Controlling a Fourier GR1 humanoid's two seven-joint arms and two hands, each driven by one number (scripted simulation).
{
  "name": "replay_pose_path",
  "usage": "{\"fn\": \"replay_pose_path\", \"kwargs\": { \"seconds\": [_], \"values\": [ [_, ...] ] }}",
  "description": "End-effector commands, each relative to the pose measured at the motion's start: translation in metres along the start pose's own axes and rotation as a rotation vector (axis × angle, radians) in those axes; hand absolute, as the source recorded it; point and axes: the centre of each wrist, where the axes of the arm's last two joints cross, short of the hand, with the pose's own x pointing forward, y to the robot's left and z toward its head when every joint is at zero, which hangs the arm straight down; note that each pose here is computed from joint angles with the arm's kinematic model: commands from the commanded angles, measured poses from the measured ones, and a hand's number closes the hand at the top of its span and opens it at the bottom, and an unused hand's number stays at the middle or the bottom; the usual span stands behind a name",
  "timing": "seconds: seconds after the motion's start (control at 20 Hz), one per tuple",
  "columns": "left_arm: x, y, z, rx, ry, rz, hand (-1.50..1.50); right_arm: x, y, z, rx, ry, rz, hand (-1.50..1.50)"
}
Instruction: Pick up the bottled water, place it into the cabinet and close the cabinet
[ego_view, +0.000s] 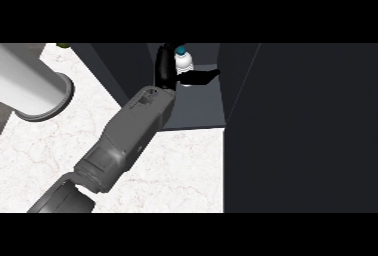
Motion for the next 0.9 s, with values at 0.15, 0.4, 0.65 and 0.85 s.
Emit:
{"fn": "replay_pose_path", "kwargs": {
  "seconds": [0.15,0.4,0.65,0.85],
  "values": [
    [0.008,-0.001,-0.009,-0.008,0.008,0.061,-1.5,0.019,0.002,-0.015,0.013,-0.063,-0.002,-1.5],
    [0.017,0.0,-0.014,-0.024,-0.076,0.175,-1.5,0.016,0.004,-0.013,0.01,-0.068,0.009,-1.5],
    [0.032,-0.004,-0.015,-0.113,-0.098,0.319,-1.5,0.015,0.008,-0.012,-0.002,-0.054,0.02,-1.5],
    [0.02,-0.004,0.0,-0.15,-0.108,0.355,-1.5,0.025,0.013,-0.014,0.009,-0.081,0.006,-1.5]
  ]
}}
